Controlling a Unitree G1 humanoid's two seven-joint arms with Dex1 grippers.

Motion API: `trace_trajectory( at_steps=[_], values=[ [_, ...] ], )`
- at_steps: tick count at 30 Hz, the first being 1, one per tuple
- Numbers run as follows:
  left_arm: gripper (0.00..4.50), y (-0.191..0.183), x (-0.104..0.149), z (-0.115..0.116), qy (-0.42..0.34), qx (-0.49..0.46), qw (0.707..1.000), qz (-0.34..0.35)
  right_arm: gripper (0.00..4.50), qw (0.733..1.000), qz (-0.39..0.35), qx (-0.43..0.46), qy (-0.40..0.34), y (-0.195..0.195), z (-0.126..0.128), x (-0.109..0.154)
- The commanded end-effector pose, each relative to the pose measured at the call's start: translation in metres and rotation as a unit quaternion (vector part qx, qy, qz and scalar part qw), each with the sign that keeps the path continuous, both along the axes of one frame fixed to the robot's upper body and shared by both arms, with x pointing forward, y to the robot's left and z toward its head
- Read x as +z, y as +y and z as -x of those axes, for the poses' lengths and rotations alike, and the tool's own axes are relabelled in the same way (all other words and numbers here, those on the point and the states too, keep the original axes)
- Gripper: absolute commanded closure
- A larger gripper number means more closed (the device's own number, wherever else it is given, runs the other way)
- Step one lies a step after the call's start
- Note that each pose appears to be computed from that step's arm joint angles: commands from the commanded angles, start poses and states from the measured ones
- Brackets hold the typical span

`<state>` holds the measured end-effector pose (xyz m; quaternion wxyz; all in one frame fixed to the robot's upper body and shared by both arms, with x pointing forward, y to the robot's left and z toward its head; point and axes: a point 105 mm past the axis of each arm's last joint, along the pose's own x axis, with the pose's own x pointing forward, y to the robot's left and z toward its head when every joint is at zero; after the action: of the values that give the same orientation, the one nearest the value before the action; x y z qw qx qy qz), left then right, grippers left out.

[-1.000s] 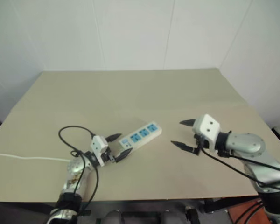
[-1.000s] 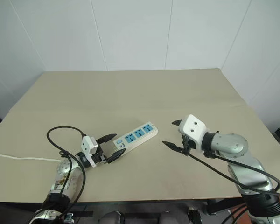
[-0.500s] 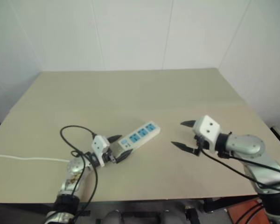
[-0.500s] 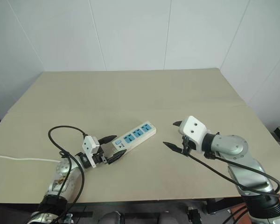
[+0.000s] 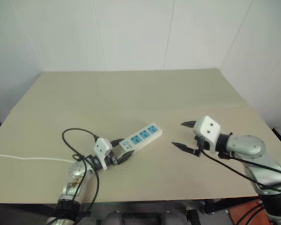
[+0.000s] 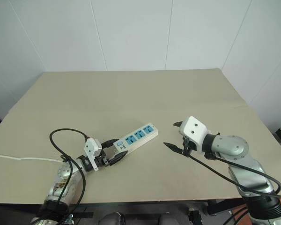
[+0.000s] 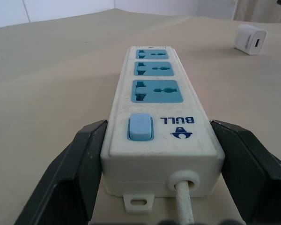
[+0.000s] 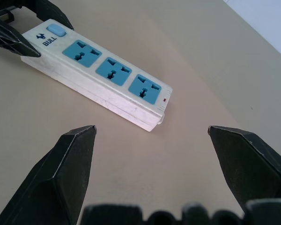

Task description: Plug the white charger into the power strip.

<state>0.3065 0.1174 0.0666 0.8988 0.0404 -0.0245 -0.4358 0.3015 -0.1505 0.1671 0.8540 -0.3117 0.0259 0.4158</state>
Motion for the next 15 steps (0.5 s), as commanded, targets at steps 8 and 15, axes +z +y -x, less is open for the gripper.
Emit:
trace_trajectory(
  at_steps=[8,15],
  values=[
    [0.84,-0.002,-0.03,0.005,0.035,0.009,0.998,-0.053,0.0,1.0,-0.002,0.0,-0.018,0.001,-0.001,0.008],
    [1.25,0.0,-0.02,0.002,0.038,-0.015,0.999,-0.03,0.0,1.0,-0.002,-0.003,-0.02,0.0,-0.002,0.009]
  ],
)
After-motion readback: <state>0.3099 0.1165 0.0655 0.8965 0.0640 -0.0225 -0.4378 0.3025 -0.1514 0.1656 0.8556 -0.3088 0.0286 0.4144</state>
